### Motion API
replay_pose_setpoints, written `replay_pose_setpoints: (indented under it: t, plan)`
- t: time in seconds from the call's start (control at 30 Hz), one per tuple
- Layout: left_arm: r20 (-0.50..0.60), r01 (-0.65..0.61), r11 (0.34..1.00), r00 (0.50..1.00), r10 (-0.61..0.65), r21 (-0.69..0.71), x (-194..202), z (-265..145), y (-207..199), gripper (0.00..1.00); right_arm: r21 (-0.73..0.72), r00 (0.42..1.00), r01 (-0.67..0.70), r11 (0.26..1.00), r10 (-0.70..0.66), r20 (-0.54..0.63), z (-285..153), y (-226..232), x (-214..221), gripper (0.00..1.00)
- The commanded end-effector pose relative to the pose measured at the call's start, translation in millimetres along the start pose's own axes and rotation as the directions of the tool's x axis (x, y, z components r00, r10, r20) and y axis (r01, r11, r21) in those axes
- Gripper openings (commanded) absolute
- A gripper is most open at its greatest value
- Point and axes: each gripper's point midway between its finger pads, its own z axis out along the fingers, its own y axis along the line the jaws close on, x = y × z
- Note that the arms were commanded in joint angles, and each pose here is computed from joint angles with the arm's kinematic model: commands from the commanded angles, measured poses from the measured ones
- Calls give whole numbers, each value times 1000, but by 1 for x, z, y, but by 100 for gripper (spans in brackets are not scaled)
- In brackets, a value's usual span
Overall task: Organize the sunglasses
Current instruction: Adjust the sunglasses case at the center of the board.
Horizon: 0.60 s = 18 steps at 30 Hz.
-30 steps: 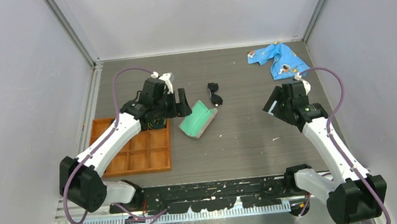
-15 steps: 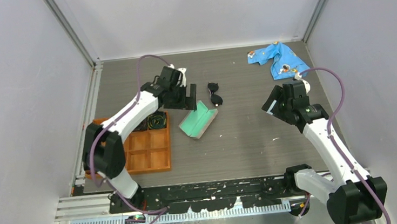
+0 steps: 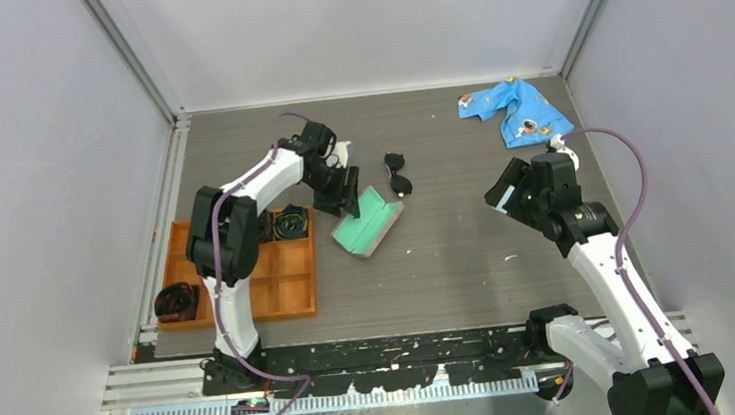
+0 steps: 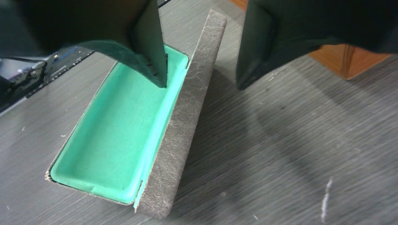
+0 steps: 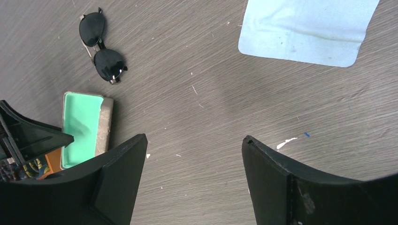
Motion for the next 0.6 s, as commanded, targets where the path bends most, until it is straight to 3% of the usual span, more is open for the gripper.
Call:
replay_pose_setpoints:
  t: [0.0, 0.17, 0.37, 0.57]
  plan:
    - [-22, -19, 992, 1000, 21, 122, -2, -4, -23, 48, -25, 1000, 19, 1000, -18, 4, 1, 4, -1, 80]
    - [-48, -11, 992, 999, 17, 124, 2, 1, -21, 30, -29, 1000, 18, 999, -18, 3, 3, 5, -1, 80]
    - [-58, -33, 993, 998, 40, 116, 0, 0, -20, 24, -33, 1000, 17, 999, -18, -6, 5, 7, -1, 79]
    - [-52, -49, 995, 997, 54, 92, -6, -4, -17, 6, -32, 1000, 18, 999, -18, -5, 6, 8, -3, 79]
